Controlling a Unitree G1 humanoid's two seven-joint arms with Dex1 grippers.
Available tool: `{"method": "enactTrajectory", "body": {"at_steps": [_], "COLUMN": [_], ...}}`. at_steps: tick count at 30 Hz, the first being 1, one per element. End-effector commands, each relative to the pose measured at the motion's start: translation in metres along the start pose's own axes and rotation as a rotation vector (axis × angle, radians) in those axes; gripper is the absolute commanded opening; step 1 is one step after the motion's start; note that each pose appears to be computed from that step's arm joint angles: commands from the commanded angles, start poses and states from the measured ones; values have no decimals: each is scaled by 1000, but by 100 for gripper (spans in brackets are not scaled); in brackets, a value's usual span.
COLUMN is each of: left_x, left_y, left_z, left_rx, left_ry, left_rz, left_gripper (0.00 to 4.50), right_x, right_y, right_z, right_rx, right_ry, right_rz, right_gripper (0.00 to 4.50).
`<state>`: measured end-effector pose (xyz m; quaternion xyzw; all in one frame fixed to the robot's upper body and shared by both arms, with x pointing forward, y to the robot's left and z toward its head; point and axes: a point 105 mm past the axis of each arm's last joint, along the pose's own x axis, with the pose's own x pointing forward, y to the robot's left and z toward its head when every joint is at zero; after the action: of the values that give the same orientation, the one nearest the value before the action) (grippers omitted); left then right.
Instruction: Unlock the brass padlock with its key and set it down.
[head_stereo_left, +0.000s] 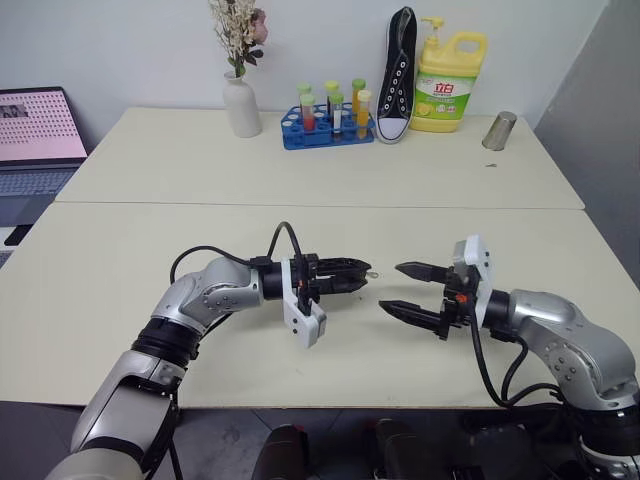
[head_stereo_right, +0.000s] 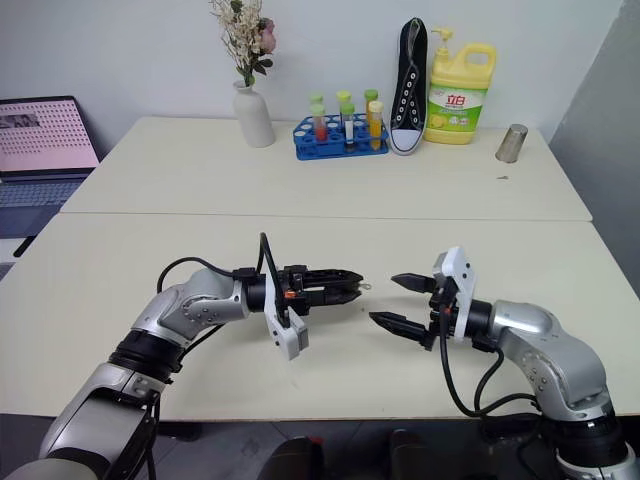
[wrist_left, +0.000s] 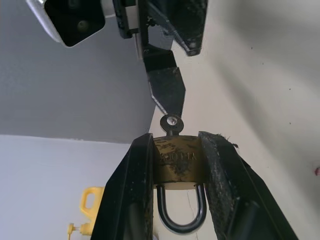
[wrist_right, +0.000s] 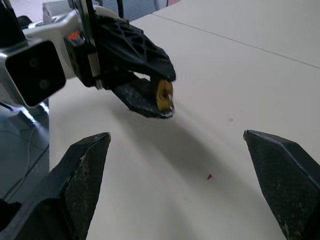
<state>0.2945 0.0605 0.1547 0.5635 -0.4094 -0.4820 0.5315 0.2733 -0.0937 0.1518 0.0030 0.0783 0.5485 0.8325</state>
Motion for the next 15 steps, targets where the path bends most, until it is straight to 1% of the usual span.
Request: {"method": "enactTrajectory", "body": {"at_steps": [1,4,11,14,15], "left_x": [-1,-2,-2,-1,-1], "left_y": [8,8,9,8,8], "left_z": [8,8,9,10,10], "left_rx": [19,20,19,18,18], "left_ry": [-27,-29,-31,-37,-39], "left_rz": [45,46,52,50,50], "left_gripper": [99,99,99,99,99], "right_x": [8,10,10,12,13], "right_y": [5,6,7,8,8], "right_z": [13,17,15,13,13], "right_rx": [20,43,55,66,67], "right_ry": [-41,-47,-22,-16,-15], "right_rz": [68,97,130,139,140], "right_gripper": [450,450,450,388,353]}}
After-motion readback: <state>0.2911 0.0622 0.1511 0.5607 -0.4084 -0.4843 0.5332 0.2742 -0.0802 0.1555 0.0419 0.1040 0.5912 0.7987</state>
